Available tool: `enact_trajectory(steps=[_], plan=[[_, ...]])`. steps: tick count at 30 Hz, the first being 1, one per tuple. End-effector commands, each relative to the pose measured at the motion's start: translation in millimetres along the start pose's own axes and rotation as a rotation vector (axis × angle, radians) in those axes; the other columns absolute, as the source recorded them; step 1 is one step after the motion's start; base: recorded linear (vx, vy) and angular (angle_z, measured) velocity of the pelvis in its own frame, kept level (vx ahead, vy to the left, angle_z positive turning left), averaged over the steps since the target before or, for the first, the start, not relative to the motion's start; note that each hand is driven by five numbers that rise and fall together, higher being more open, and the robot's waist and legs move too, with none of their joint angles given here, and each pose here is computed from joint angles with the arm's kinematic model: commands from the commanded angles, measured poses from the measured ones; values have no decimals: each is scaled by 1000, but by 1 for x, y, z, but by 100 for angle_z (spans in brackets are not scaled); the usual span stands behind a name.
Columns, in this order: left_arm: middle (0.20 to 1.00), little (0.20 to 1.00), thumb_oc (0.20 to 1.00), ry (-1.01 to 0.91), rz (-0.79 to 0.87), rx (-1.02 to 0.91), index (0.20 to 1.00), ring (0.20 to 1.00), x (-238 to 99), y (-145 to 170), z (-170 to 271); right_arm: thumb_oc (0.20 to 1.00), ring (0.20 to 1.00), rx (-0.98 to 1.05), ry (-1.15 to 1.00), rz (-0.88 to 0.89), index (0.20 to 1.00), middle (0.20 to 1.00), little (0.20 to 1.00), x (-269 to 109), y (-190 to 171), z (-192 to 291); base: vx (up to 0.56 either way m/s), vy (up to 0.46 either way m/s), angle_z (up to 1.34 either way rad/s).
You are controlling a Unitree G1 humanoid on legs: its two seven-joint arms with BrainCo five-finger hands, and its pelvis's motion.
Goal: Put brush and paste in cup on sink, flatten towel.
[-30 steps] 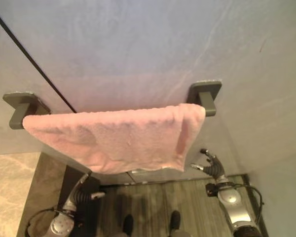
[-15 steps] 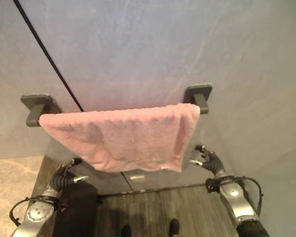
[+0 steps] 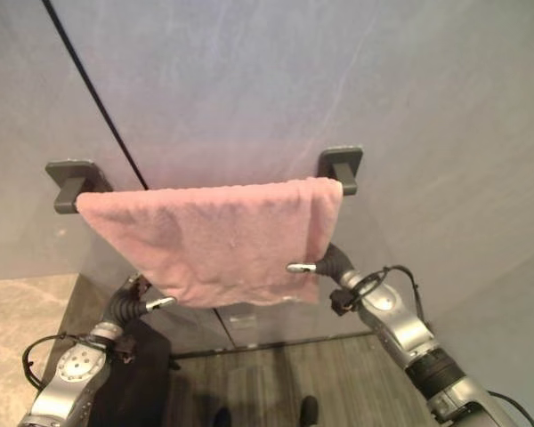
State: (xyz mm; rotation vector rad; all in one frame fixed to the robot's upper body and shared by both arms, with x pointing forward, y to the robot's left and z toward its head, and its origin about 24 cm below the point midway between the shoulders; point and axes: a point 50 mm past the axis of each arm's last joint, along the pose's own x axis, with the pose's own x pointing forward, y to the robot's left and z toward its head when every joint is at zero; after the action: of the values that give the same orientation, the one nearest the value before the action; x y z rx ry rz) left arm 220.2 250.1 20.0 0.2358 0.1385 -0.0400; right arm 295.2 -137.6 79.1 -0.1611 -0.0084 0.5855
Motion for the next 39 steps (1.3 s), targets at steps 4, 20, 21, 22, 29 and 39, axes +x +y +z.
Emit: enact_trajectory(steps=[4, 20, 21, 22, 29, 39], plan=[[200, 200, 200, -145, -29, 48, 200, 200, 38, -12, 35, 592, 592, -161, -119, -80, 592, 592, 592, 35, 13, 25, -6, 5, -5], [200, 200, 200, -418, -9, -16, 200, 200, 36, -15, 96, 200, 200, -27, -330, -38, 200, 200, 200, 25, 23, 67, -3, 0, -1], [200, 200, 200, -477, -3, -12, 200, 200, 30, -11, 107, 200, 200, 3, -386, -34, 200, 200, 200, 18, 22, 76, 0, 0, 0], [200, 200, 200, -494, 4, -11, 200, 200, 27, -9, 110, 200, 200, 15, -406, -24, 200, 200, 200, 15, 23, 79, 0, 0, 0], [200, 200, 200, -603, 98, -24, 200, 200, -11, 13, 125, 200, 200, 155, -556, 134, 200, 200, 200, 2, 46, 107, -5, 0, -1], [200, 200, 200, -230, 53, -45, 200, 200, 1, -16, 39, 200, 200, 86, -237, -35, 200, 200, 200, 12, 47, 26, -5, 1, 3]])
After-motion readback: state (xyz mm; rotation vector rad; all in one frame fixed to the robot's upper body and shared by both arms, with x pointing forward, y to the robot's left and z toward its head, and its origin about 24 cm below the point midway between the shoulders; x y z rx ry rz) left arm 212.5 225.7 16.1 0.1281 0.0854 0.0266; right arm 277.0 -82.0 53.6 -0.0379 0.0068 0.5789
